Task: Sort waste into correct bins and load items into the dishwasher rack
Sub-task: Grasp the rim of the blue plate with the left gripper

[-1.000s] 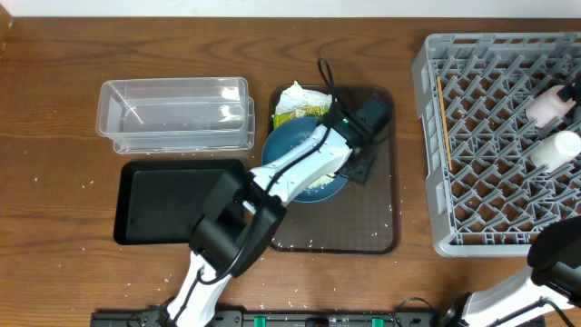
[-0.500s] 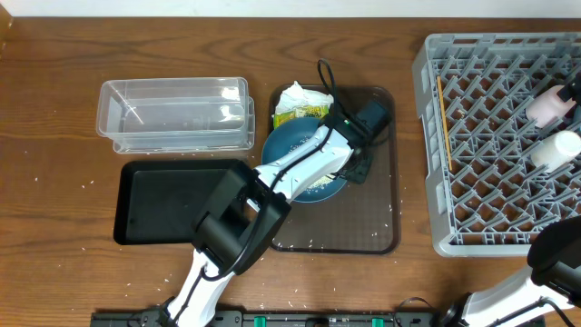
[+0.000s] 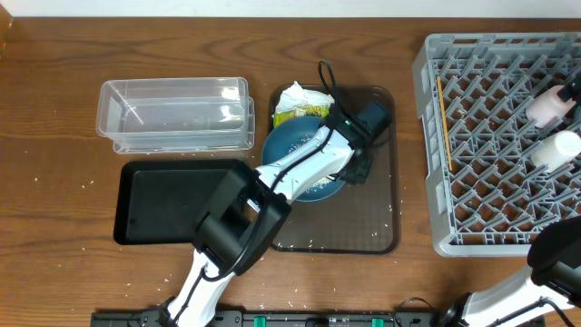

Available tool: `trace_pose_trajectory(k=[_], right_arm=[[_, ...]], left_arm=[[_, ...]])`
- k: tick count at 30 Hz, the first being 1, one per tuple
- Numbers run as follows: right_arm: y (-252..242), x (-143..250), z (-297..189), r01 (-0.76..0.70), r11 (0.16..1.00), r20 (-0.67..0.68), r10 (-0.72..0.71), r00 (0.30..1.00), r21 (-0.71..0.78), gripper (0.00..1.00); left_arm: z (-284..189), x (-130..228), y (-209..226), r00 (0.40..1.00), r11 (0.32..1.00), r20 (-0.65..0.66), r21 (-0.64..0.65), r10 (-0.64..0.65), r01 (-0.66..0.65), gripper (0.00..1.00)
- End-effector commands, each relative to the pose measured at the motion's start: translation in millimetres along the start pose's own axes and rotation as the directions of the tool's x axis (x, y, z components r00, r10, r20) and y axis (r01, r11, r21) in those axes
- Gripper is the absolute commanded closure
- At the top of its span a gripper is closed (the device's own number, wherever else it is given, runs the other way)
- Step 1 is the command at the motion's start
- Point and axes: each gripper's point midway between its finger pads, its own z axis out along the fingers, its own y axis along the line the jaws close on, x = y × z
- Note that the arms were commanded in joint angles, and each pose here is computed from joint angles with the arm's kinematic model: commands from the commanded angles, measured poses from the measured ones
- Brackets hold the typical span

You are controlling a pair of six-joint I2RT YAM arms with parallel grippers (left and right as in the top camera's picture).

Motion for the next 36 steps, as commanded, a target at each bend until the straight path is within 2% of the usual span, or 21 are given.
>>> trace_pose_trajectory(k=[1,5,11,14,23,30,32,36], right_arm=[[-2,-1,0,-0.019,1.0,0.0,0.019,1.0,-0.001,0.01],[-2,-1,0,-0.019,1.0,0.0,0.019,1.0,-0.002,0.01],[-2,-1,0,-0.019,1.0,0.0,0.019,1.0,-0.001,0.01],[-2,-1,0,-0.019,1.0,0.0,0.019,1.0,-0.001,0.01],[-2,-1,0,-0.019,1.0,0.0,0.019,1.0,-0.001,0.01],[-2,-1,0,-0.018,1.0,0.0,0.018,1.0,-0.001,0.01],[-2,-1,0,-0.018,1.0,0.0,0.018,1.0,-0.001,0.01],[-1,-1,0,-0.018,1.0,0.0,0.018,1.0,-0.002,0.01]], left_arm=[[-7,-4,4,1.0,1.0,0.017,-0.021,-0.004,0.004,0.76],[-8,-5,6,1.0,0.999,0.024,-0.032,-0.004,0.005,0.81],[-23,-8,5,0.999,1.0,0.045,-0.027,-0.003,0.004,0.81],[-36,-11,4,0.998,1.0,0.07,-0.016,-0.003,0.004,0.87],[-67,-14,1,0.993,1.0,0.116,0.005,-0.004,0.004,0.88],[-70,-13,2,0.993,1.0,0.115,0.004,-0.004,0.004,0.9],[-70,-13,2,0.993,1.0,0.114,0.004,-0.004,0.004,0.89],[-68,-12,2,0.994,1.0,0.112,0.004,-0.005,0.004,0.77]])
